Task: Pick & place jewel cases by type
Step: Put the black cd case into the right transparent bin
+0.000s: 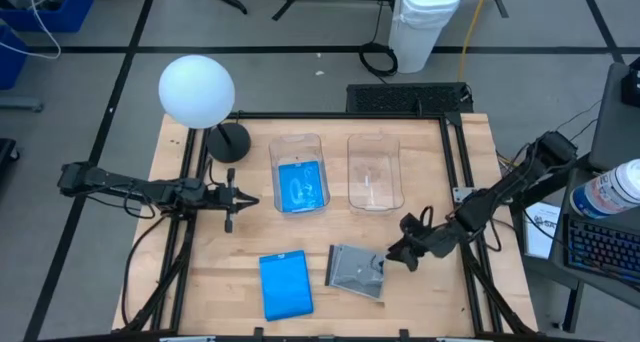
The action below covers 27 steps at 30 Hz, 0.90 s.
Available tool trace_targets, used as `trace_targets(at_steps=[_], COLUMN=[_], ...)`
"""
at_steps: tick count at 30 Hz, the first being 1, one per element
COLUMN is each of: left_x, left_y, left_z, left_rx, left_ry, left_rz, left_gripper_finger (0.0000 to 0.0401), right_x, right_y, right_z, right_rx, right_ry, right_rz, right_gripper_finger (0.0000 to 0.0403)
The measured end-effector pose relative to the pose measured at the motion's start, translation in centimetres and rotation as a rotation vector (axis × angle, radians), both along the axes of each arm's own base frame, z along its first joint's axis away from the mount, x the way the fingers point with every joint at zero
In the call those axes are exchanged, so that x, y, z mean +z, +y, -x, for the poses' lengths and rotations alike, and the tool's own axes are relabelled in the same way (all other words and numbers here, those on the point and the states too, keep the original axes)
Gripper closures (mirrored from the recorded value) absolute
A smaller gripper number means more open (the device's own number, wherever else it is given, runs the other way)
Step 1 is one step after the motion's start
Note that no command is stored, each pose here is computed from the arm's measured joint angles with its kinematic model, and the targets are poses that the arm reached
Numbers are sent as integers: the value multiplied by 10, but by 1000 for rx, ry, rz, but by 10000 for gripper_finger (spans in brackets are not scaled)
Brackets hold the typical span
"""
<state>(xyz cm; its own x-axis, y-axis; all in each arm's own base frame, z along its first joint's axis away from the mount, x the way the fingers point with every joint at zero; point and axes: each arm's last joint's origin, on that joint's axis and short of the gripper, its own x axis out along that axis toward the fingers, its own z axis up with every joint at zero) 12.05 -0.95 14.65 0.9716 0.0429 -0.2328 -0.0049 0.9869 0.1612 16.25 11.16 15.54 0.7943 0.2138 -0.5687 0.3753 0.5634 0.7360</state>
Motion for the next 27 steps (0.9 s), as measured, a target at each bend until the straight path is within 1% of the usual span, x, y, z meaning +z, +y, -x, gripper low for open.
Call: trace_targets(at_steps=[2, 5, 7, 10, 14, 16, 19, 21, 23, 27], left_x=[-1, -1, -2, -2, -2, -1, -1, -1, -1, -1], left_y=[0, 0, 0, 0, 0, 0, 0, 0, 0, 0], left_z=[0, 0, 0, 0, 0, 0, 0, 0, 0, 0], left_rx=[0, 0, 1, 0, 1, 1, 1, 2, 1, 2], left_ry=[5, 15, 17, 17, 17, 16, 16, 16, 15, 15], left_rz=[-1, -1, -1, 0, 2, 2, 2, 2, 2, 1], left_gripper_finger=[375, 375, 375, 375, 375, 375, 375, 375, 375, 375], right_x=[-10, -20, -24, -28, -28, -26, -25, -23, -21, -24], right_y=[-4, -9, -11, -12, -11, -9, -7, -7, -6, -6], right_z=[5, 11, 14, 16, 14, 9, 4, 0, -3, -3], right_rx=[-33, -57, -73, -89, -72, -60, -50, -52, -51, -48], right_ry=[-4, -53, -77, -55, -15, 38, 150, 159, 149, 174], right_rz=[-68, -146, -177, -210, -206, -186, -128, -108, -112, -103], right_gripper_finger=[194, 175, 169, 165, 167, 169, 171, 171, 171, 171])
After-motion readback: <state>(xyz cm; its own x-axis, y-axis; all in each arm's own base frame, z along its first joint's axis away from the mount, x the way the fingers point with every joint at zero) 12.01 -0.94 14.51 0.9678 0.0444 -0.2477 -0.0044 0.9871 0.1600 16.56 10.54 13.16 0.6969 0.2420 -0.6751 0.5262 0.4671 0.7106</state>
